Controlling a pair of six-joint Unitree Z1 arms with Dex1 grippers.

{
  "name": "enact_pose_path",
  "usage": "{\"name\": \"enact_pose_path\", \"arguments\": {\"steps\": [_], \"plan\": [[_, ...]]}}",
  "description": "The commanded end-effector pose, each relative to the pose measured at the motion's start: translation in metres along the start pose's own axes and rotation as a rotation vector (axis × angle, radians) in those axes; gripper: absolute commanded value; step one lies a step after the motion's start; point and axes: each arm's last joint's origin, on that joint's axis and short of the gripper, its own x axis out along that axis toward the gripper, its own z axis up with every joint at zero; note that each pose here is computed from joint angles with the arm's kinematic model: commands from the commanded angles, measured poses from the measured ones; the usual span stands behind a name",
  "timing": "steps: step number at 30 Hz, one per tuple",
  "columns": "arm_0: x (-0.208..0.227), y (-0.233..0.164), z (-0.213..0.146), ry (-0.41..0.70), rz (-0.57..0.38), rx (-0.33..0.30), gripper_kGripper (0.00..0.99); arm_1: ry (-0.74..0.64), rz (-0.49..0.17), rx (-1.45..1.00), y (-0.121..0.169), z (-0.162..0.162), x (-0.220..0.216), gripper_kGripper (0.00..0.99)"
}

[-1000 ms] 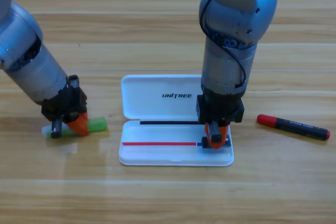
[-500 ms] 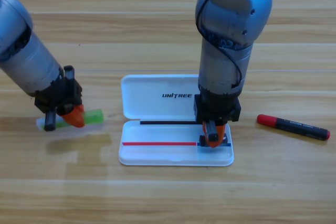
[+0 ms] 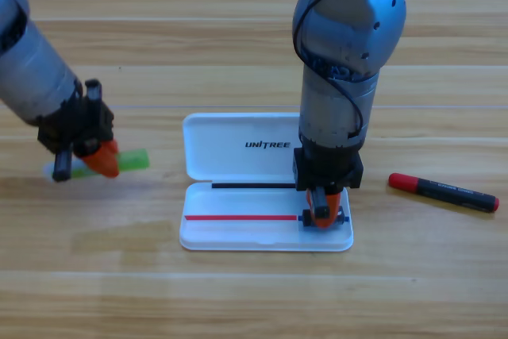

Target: Clean up eraser and pencils

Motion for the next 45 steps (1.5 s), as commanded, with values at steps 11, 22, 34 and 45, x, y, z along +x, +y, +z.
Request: {"name": "enact_pose_path", "arguments": {"steps": [11,22,34,45], "plan": [[-0.010,-0.003,0.005,-0.008,-0.008,0.026,0.000,-0.021,-0.019,-0.019,0.021,-0.003,-0.028,0.914],[-0.106,-0.023,0.035,-0.156,-0.009,0.056,0.000,-0.050,0.015,-0.014,0.090,-0.075,-0.088,0.914],[-0.058,-0.054,0.103,-0.088,-0.096,0.178,0.000,0.070,-0.087,0.275,0.021,-0.159,-0.042,0.913],[0.029,-0.056,0.133,0.013,-0.107,0.202,0.000,0.094,-0.053,0.313,-0.036,-0.169,0.023,0.905]]}}
